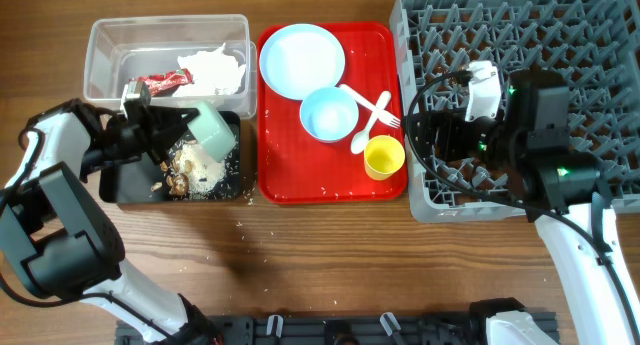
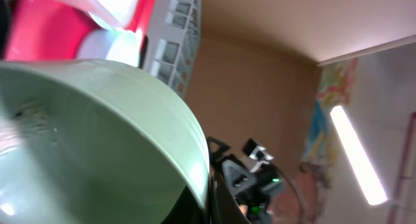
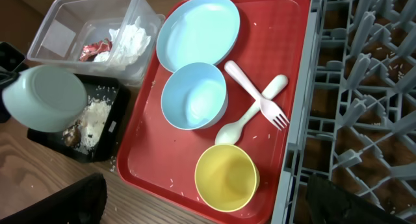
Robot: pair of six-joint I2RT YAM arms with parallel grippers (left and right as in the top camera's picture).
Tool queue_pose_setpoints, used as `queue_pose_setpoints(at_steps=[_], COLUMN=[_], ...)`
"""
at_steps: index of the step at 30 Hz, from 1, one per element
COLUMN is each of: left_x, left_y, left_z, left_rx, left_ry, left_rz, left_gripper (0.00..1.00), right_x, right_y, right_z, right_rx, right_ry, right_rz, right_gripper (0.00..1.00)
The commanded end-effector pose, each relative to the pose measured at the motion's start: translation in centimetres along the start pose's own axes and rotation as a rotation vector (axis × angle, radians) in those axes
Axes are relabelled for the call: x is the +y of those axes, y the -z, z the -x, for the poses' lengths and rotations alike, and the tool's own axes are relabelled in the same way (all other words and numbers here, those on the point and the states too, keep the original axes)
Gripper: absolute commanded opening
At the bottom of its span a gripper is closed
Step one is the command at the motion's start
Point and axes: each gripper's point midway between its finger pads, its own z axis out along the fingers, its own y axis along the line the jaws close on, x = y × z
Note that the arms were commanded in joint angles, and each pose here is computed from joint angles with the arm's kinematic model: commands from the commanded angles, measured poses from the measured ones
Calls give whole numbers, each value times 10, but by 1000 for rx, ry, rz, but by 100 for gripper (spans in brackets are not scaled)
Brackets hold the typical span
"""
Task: Sort waste into correct bins and load items into the dishwasher rack
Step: 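Tip the green bowl's scraps onto the black tray with left gripper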
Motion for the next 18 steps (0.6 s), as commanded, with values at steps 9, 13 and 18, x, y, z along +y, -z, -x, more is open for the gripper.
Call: queue_pose_setpoints(at_steps=[9,13,18], left_x=[13,1,1], left_y=[36,30,-10], left_z=[24,16,-11], left_rx=[-112,-88,28], left_ry=[68,94,4], left_rz=[26,-37,67], left_gripper=[4,4,4], right_x=[4,3,3], right_y=[2,1,1], right_z=[5,5,5], right_rx=[-6,-7,-7], right_ry=[-2,-1,-1], right_rz=[13,13,13], right_gripper=[100,100,100])
